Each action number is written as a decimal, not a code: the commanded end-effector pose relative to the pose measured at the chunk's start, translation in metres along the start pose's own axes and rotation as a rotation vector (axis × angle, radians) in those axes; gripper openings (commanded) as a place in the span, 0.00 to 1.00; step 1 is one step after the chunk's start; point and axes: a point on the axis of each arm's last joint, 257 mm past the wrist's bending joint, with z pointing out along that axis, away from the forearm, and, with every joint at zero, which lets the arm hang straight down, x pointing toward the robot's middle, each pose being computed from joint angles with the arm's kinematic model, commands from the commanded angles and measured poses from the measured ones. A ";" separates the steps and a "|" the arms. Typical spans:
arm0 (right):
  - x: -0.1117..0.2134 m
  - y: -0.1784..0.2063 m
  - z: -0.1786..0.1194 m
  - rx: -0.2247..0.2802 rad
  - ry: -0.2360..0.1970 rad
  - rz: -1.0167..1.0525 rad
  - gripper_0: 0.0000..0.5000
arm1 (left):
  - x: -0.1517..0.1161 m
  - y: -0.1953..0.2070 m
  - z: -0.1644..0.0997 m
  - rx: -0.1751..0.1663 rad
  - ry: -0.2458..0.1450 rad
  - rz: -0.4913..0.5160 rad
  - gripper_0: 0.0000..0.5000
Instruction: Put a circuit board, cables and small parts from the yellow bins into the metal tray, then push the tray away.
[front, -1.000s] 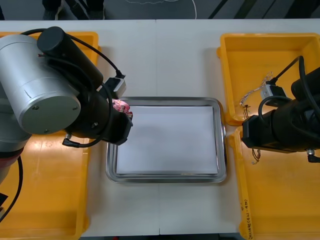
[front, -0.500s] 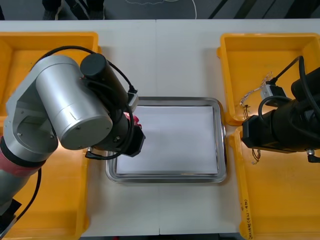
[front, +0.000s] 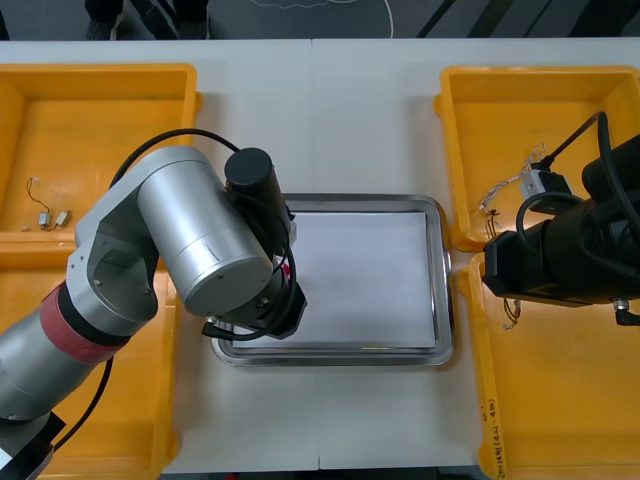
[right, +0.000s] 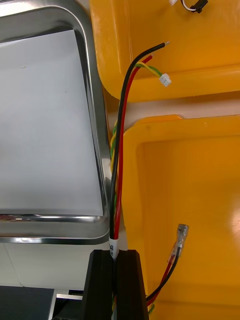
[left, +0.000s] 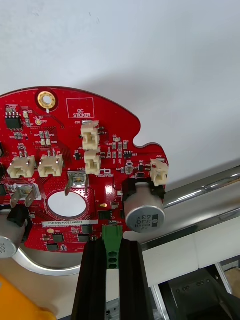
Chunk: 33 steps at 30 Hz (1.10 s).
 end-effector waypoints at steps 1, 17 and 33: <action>-0.001 0.004 -0.004 -0.002 -0.006 -0.016 0.00 | -0.005 -0.021 -0.002 0.000 -0.013 -0.022 0.00; -0.001 0.003 -0.003 -0.001 -0.005 -0.015 0.00 | 0.002 -0.023 0.020 -0.057 0.025 0.007 0.00; -0.001 0.003 -0.003 0.001 -0.005 -0.014 0.00 | 0.004 -0.022 0.031 -0.068 0.059 0.024 0.00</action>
